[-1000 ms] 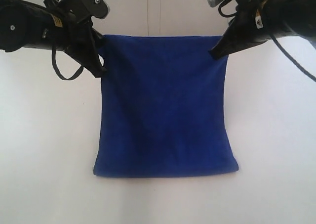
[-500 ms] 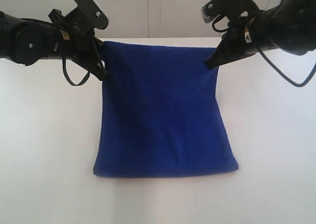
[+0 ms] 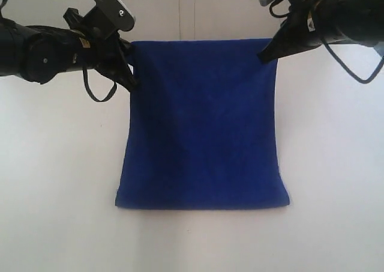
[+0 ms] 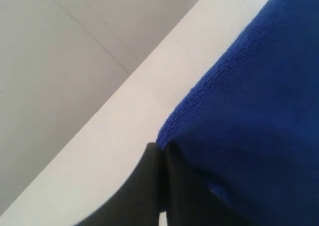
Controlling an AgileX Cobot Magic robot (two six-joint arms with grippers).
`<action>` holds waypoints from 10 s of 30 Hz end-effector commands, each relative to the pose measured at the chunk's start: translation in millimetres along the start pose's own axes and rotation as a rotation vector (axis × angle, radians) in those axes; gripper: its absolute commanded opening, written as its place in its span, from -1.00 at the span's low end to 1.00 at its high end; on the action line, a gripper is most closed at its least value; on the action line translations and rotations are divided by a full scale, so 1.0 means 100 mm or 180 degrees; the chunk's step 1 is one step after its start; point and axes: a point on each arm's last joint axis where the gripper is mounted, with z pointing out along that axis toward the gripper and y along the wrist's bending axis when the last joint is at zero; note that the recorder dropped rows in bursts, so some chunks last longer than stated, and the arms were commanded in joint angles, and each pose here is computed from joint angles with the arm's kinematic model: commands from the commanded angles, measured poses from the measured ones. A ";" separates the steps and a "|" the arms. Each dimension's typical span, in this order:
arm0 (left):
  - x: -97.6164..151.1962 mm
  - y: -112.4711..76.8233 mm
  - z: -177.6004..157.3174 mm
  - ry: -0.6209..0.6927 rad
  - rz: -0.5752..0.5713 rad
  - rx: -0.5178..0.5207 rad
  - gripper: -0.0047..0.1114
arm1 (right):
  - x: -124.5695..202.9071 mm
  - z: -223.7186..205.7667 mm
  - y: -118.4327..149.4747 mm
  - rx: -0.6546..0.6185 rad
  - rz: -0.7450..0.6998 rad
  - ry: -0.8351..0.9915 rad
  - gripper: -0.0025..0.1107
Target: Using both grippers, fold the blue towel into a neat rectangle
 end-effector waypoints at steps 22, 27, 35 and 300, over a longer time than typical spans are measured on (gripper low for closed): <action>0.34 -0.10 0.39 0.0022 0.0133 -0.0038 -0.92 | 0.33 0.65 0.20 -0.0275 -0.0004 0.0110 -0.96; 0.34 -0.09 0.58 -0.0033 0.0124 -0.0071 -0.92 | 0.30 0.81 0.14 -0.0224 0.0028 0.0110 -0.96; 0.46 -0.16 0.87 0.0032 0.0115 -0.0028 -0.92 | 0.33 1.15 0.20 -0.0255 0.0023 0.0145 -0.96; 0.56 -0.51 0.79 0.1739 -0.0351 0.0846 -0.73 | 0.18 0.79 0.51 -0.1683 0.0916 0.1261 -0.96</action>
